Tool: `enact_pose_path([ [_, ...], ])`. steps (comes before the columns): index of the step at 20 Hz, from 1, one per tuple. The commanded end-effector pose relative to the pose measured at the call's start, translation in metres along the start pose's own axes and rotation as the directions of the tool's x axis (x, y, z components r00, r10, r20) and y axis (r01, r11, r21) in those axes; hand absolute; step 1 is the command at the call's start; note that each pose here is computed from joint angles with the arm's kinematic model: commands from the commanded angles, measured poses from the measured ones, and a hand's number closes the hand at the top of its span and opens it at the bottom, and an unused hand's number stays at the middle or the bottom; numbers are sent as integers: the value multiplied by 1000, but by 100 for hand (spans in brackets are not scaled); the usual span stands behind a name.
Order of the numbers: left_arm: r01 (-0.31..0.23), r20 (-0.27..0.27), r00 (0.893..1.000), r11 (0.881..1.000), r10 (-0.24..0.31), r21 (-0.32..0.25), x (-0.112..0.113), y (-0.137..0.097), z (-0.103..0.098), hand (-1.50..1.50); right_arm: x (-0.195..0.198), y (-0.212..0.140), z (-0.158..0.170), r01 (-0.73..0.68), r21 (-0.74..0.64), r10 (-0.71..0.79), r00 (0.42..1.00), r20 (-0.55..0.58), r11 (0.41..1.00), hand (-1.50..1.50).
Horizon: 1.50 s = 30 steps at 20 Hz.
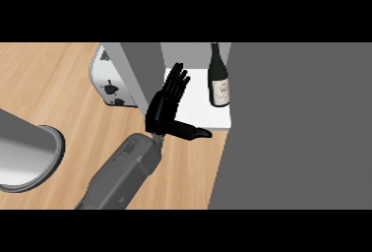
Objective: Pick up the wine, place it into the cabinet and close the cabinet
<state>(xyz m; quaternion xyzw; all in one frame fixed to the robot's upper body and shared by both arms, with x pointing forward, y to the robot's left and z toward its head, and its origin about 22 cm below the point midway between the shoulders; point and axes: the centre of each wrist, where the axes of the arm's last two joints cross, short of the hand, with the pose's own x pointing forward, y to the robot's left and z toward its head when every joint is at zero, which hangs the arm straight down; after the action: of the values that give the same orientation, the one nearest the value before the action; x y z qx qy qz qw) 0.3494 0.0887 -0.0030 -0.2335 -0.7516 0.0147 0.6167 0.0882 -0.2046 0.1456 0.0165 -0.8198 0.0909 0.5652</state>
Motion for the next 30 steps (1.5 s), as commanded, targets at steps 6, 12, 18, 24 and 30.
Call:
enact_pose_path([
  [6, -54, -18, 998, 998, 54, 20, 11, 6, 70, -150, 44, 0, 9, 105, 14, -105, 994, 11, 994, -150],
  [12, -88, 17, 996, 994, 87, 60, 14, 30, 114, -150, 54, -5, 11, 77, 73, -78, 997, 9, 994, -150],
  [18, -73, 46, 996, 994, 70, 76, 34, 56, 141, -150, 53, -3, 13, 95, 194, -94, 996, -13, 976, -150],
  [24, -13, 114, 993, 997, 4, 80, 60, 84, 141, -150, 45, 2, 17, 130, 443, -98, 991, -96, 887, 150],
  [30, 21, 111, 993, 993, -34, 116, 83, 119, 159, -150, 53, 7, 19, 155, 513, -145, 988, -60, 844, 150],
])
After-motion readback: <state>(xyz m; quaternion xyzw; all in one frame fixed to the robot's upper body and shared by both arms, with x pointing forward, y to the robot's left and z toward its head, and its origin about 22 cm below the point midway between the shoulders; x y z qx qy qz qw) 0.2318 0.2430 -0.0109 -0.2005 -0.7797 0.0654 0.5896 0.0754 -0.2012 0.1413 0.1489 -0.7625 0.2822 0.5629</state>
